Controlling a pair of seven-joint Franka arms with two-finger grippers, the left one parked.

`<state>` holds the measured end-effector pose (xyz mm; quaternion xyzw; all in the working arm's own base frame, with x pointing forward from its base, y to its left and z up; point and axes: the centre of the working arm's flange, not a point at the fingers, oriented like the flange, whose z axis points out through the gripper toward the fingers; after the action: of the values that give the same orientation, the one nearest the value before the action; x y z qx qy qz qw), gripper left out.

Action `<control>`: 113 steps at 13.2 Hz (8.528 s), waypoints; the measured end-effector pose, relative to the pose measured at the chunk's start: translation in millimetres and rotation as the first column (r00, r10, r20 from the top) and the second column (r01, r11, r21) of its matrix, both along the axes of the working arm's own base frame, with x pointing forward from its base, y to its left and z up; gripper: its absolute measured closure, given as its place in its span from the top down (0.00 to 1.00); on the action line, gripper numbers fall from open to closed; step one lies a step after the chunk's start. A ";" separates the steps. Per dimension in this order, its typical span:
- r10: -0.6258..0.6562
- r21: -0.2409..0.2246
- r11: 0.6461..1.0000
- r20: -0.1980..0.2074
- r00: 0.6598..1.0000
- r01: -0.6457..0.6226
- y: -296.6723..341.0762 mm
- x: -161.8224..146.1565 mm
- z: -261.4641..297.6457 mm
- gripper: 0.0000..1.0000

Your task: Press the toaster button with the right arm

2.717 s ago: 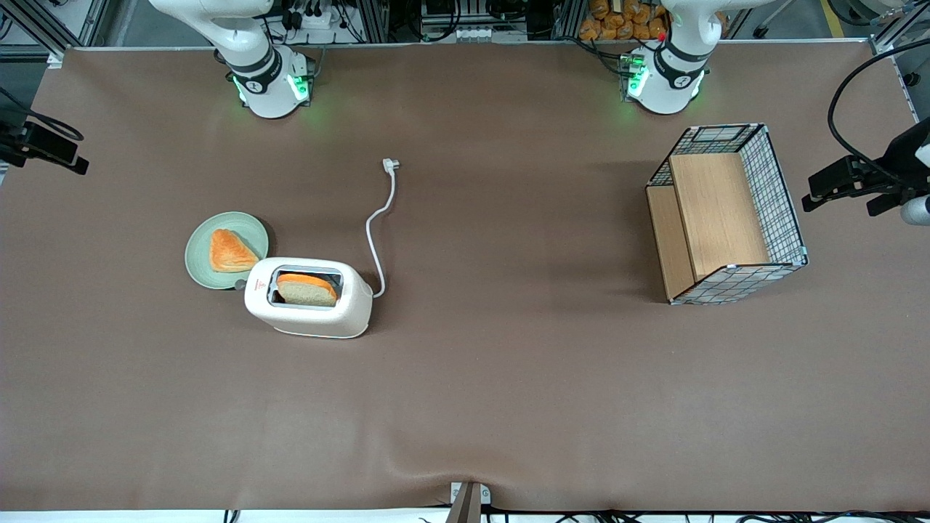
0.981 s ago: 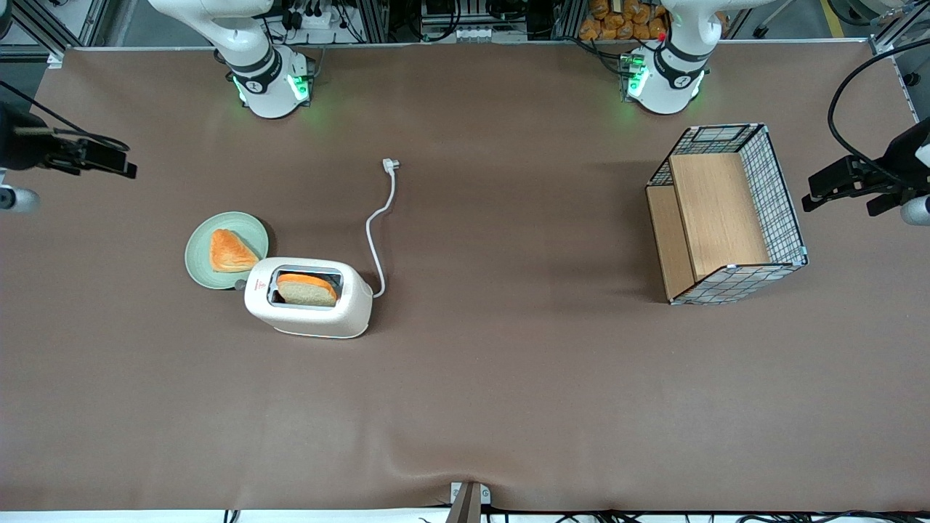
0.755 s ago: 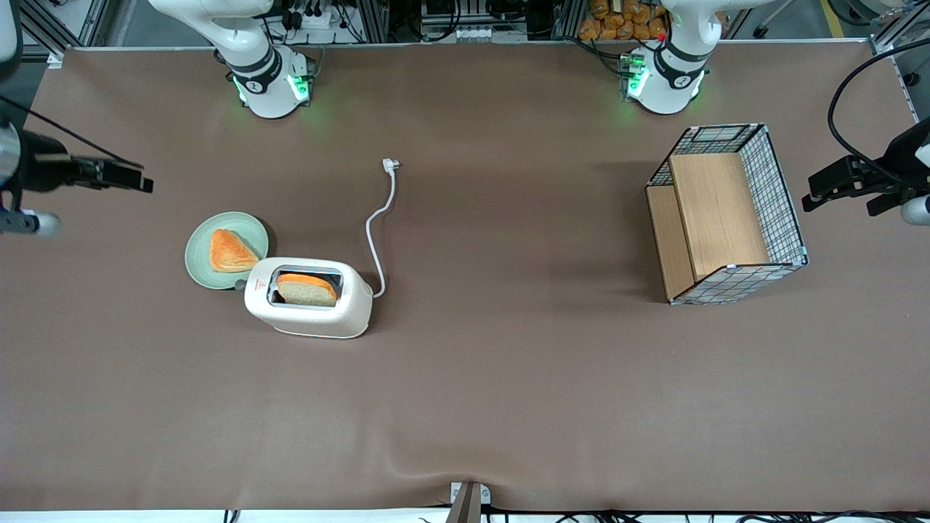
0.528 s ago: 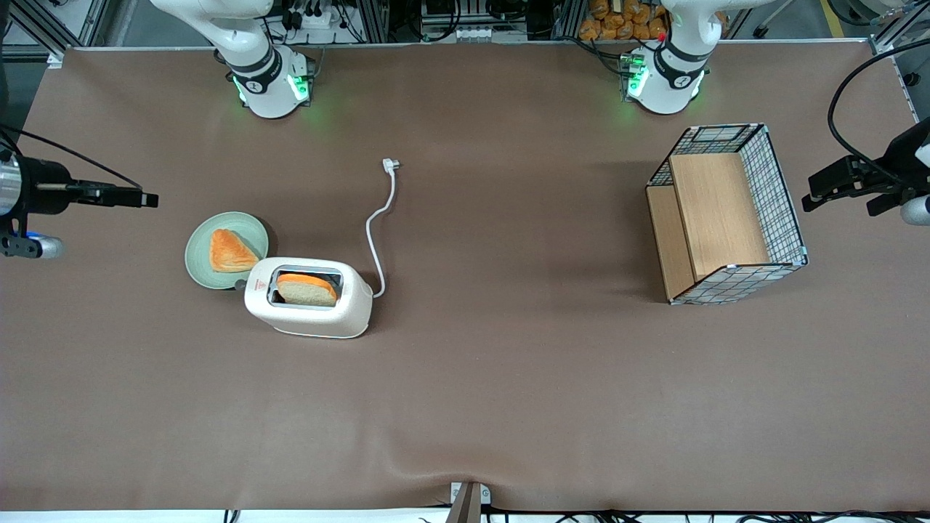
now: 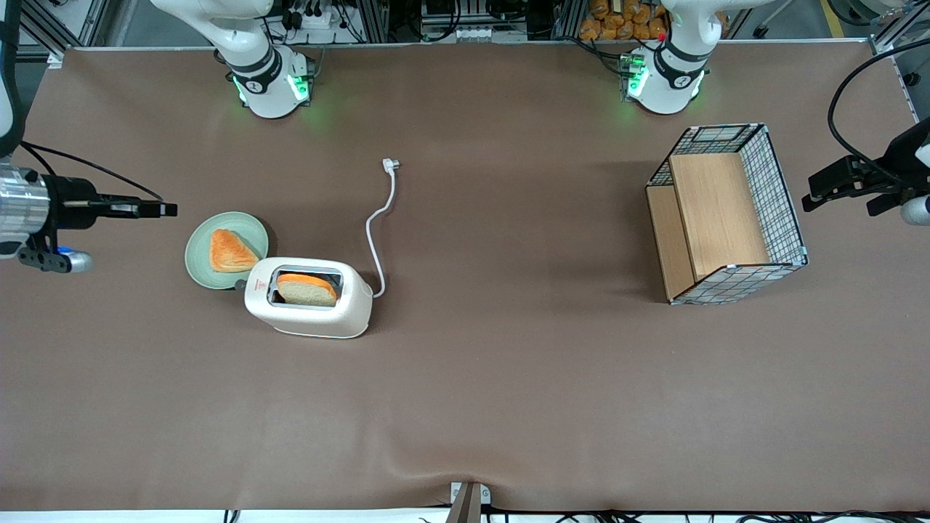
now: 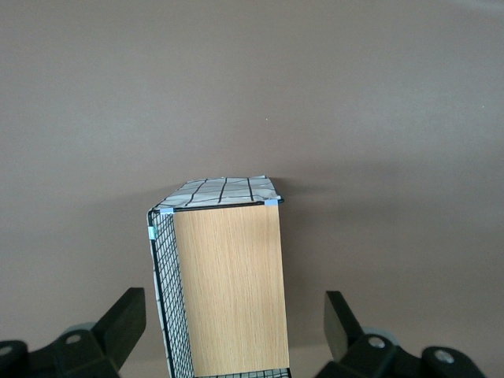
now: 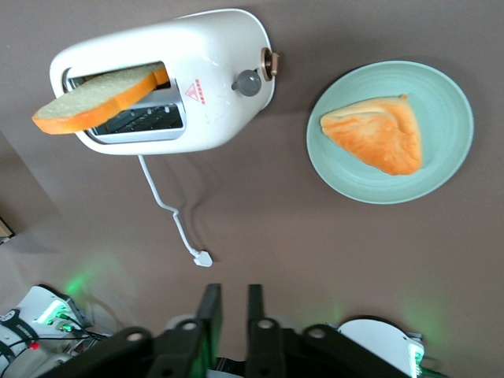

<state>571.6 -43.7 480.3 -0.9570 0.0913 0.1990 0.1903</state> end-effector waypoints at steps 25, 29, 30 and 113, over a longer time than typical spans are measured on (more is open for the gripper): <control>0.038 0.252 0.965 0.151 0.988 -0.076 3.5 32.0 -161.6 0.01; 0.026 0.253 0.965 0.158 0.987 -0.066 2.7 34.7 -169.2 0.01; 0.022 0.248 0.967 0.164 0.986 -0.063 1.9 35.7 -169.9 0.01; 0.201 -0.275 0.961 0.653 0.730 -0.018 -45.3 157.5 -120.3 1.00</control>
<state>729.1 -89.0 360.0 -0.9835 -0.0166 -0.1635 0.0762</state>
